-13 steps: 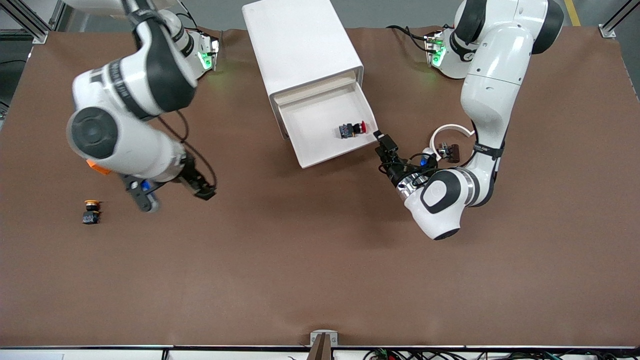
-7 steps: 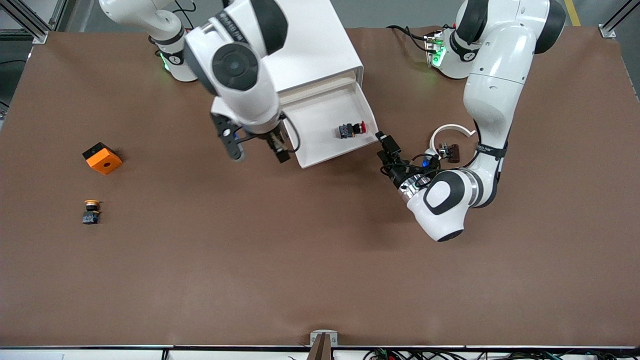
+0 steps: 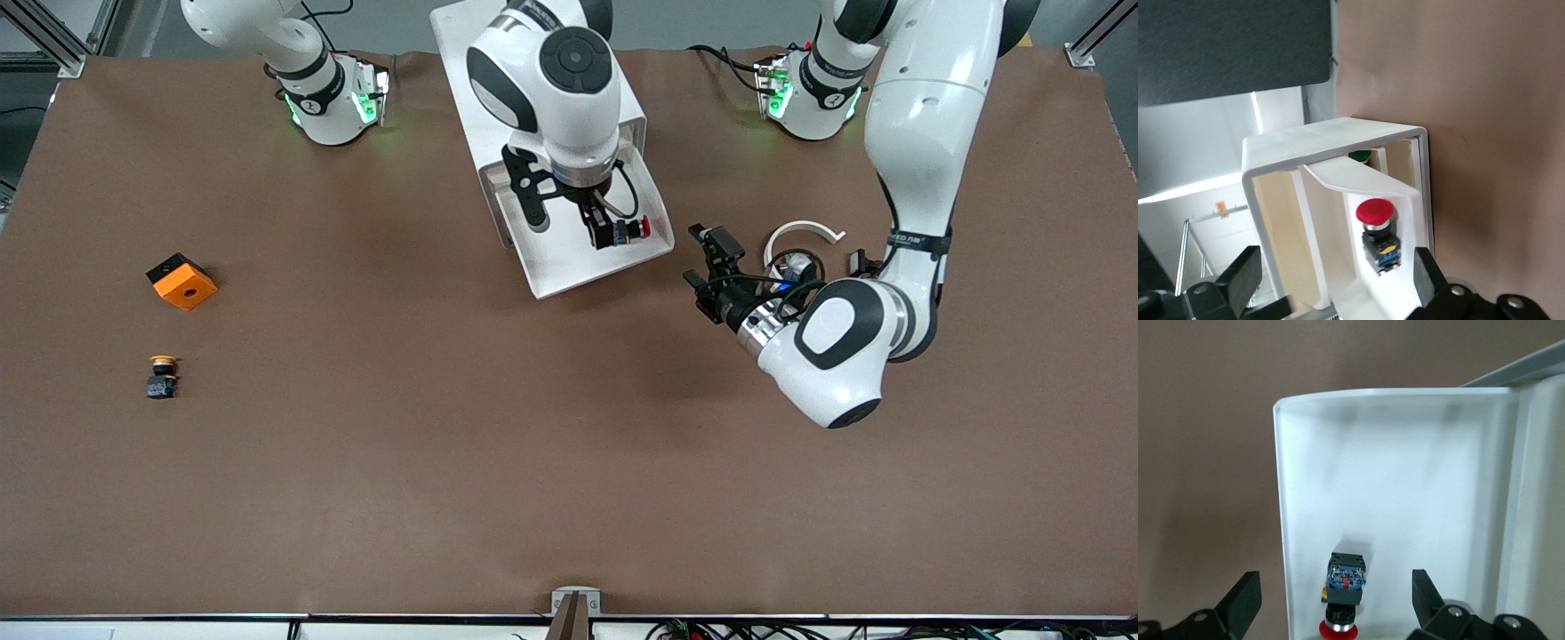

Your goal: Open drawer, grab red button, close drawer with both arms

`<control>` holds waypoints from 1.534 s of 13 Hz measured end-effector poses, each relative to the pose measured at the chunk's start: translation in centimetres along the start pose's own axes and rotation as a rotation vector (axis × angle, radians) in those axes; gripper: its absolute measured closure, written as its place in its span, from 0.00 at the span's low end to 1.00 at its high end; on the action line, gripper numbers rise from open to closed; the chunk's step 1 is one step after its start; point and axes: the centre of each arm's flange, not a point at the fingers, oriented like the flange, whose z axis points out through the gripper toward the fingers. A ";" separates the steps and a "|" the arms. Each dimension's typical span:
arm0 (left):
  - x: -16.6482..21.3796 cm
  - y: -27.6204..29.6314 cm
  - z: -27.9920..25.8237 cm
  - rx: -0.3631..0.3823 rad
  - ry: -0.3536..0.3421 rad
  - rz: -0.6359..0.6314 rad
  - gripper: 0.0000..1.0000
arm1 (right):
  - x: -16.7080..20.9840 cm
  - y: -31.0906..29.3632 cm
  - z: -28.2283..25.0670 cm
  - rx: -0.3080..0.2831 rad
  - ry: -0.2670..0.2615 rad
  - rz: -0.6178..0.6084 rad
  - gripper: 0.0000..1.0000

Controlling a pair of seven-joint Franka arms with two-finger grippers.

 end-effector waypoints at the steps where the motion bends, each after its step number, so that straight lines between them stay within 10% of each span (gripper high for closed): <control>1: 0.1 -0.9 -0.5 -0.026 0.020 0.050 0.00 | 0.0 -0.3 1.3 -0.009 0.007 0.004 0.00; 12: 1.2 -8.3 -8.6 -0.507 0.445 0.663 0.00 | -3.1 -0.2 5.7 0.004 0.009 0.003 0.00; 20: 1.8 -11.0 -7.8 -0.630 0.833 1.145 0.00 | -5.4 1.0 8.8 -0.015 0.027 0.020 0.00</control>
